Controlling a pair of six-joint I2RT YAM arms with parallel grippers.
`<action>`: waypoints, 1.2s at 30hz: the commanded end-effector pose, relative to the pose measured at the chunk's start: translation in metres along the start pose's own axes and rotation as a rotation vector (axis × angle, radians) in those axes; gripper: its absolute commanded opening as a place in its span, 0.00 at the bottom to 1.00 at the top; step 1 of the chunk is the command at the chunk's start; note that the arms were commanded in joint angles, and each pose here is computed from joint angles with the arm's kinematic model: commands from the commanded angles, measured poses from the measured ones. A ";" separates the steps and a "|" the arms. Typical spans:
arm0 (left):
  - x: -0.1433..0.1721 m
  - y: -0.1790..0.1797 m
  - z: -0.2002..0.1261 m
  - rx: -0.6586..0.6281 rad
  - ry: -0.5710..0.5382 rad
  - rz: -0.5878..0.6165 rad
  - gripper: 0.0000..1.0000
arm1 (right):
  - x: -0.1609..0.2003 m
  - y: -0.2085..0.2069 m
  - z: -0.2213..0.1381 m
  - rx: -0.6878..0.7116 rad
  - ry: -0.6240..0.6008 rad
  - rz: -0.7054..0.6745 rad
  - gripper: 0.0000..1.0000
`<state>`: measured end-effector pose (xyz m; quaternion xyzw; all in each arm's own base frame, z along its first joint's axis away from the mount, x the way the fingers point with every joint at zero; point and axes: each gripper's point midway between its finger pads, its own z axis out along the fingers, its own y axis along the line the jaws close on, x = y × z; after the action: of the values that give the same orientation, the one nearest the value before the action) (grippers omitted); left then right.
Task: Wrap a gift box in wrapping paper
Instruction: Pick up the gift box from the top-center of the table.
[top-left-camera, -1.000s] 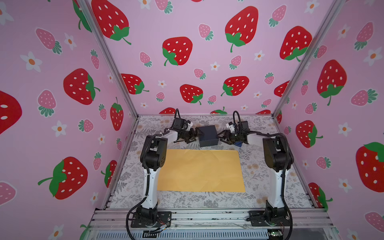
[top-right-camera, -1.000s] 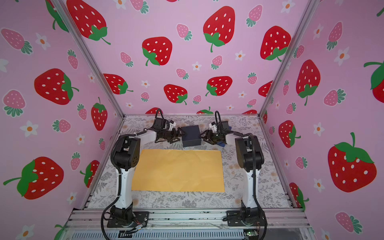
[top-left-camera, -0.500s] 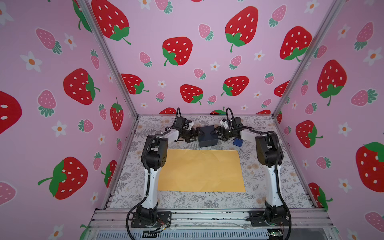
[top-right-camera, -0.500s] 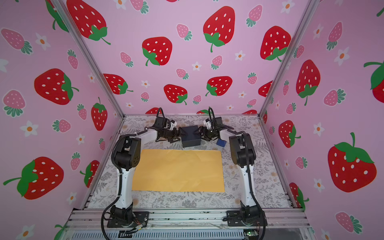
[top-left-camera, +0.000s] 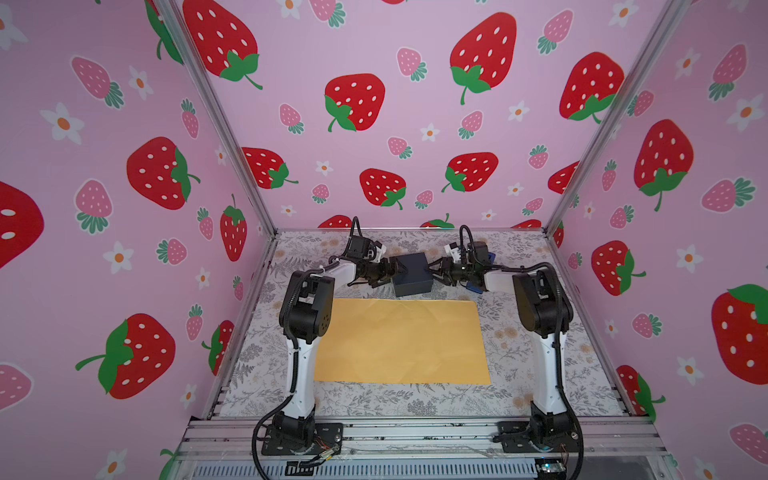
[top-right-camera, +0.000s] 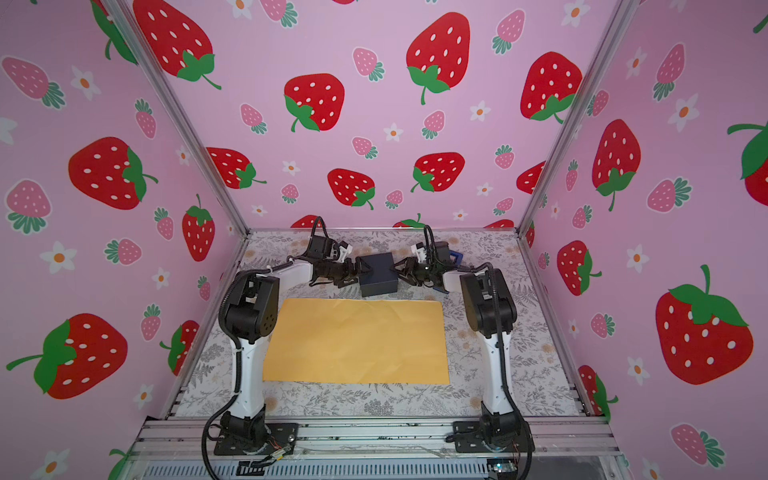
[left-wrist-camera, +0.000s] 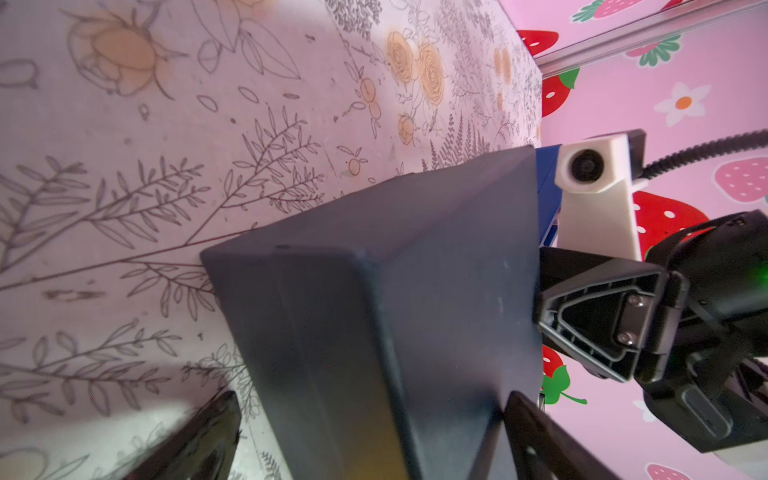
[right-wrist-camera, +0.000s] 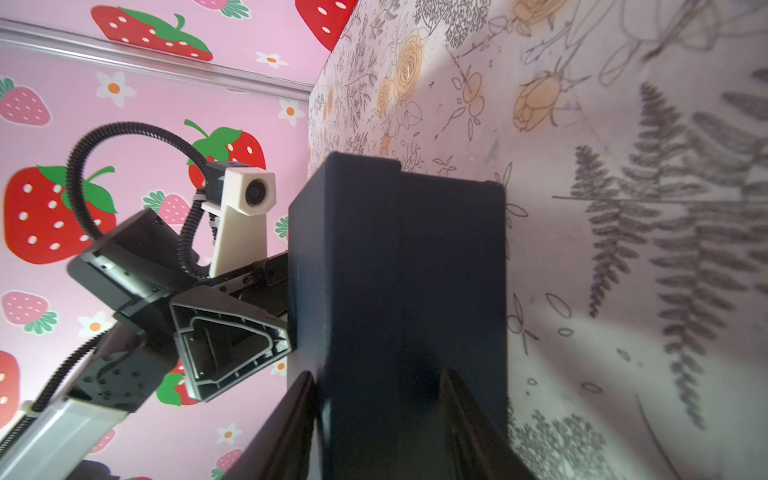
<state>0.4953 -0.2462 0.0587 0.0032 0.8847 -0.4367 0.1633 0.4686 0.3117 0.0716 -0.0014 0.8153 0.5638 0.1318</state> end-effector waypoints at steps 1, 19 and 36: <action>-0.002 -0.001 -0.003 0.043 -0.030 -0.049 0.99 | 0.005 -0.027 -0.003 0.057 -0.021 0.111 0.45; -0.002 0.003 0.008 0.121 -0.055 -0.132 0.99 | 0.004 -0.050 -0.013 0.080 -0.041 0.173 0.36; -0.007 -0.020 0.010 0.179 -0.084 -0.087 0.79 | -0.008 -0.033 -0.021 0.100 -0.055 0.106 0.48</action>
<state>0.5100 -0.2646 0.0711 -0.0499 0.8286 -0.5272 0.1814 0.4792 0.2904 0.0718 0.0293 0.8084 0.5716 0.1378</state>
